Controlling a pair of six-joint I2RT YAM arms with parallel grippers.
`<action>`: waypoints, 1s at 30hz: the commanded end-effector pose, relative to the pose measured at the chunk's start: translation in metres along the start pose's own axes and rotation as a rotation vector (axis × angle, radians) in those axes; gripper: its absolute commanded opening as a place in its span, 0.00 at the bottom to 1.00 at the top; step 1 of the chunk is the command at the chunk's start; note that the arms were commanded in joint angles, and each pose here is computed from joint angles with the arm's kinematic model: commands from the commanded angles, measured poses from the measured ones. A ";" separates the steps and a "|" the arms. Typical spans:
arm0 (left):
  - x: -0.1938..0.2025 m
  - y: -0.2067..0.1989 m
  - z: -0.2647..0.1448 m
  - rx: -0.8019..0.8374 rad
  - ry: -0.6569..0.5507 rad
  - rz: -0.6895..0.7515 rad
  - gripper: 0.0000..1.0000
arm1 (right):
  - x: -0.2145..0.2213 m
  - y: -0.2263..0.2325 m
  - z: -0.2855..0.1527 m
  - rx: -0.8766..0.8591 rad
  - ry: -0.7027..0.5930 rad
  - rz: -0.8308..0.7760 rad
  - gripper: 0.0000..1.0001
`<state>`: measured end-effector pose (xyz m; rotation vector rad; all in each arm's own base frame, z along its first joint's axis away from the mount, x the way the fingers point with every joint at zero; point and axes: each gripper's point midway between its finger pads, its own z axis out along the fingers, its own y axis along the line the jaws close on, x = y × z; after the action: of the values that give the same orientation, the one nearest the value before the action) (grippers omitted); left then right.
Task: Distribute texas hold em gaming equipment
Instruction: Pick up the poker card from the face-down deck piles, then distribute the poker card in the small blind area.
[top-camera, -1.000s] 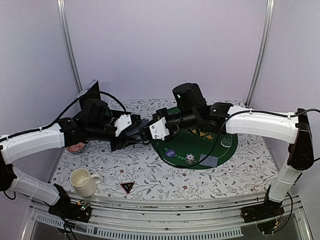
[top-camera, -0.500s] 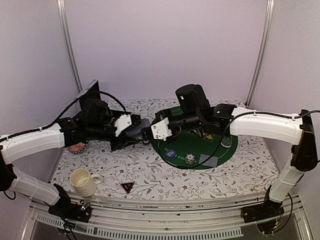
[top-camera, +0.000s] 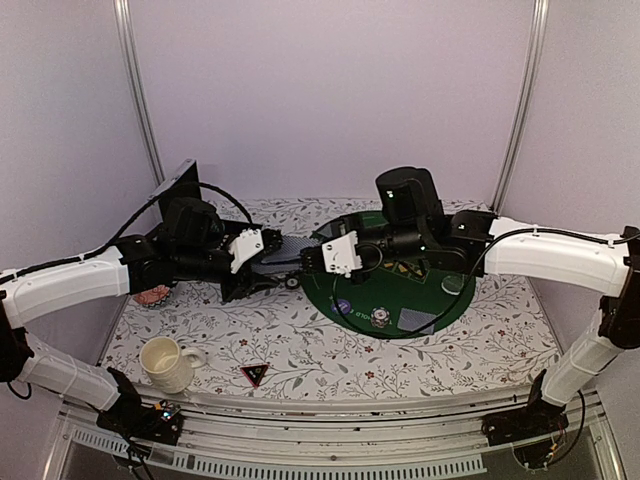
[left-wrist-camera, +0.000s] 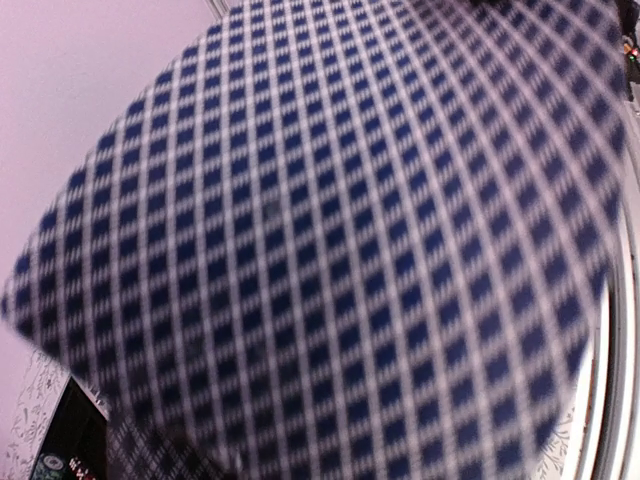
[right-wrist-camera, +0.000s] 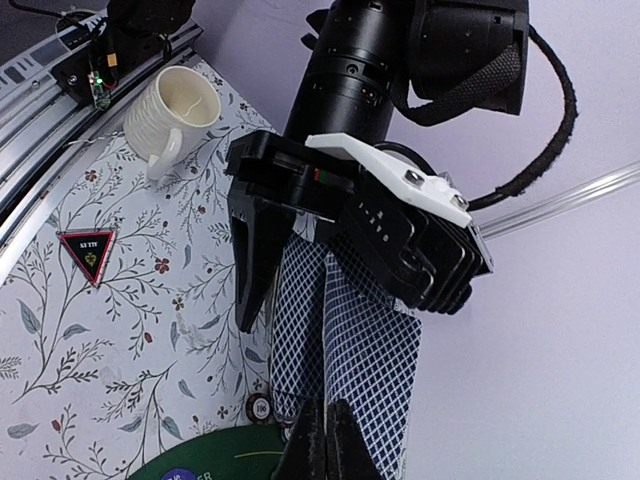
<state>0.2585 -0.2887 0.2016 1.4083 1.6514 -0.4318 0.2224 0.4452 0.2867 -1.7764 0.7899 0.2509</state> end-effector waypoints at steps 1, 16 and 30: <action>0.006 0.000 0.003 0.001 0.012 -0.006 0.39 | -0.002 -0.020 -0.032 0.093 0.007 0.042 0.01; 0.002 0.001 0.002 -0.001 0.003 -0.012 0.39 | 0.005 -0.035 -0.139 0.319 0.019 0.254 0.01; 0.000 0.000 0.000 0.004 -0.005 -0.011 0.39 | 0.136 0.066 -0.171 0.152 0.508 0.425 0.01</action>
<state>0.2594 -0.2882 0.1993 1.4058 1.6634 -0.4275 0.2453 0.2609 0.2849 -1.4145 1.3347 0.1344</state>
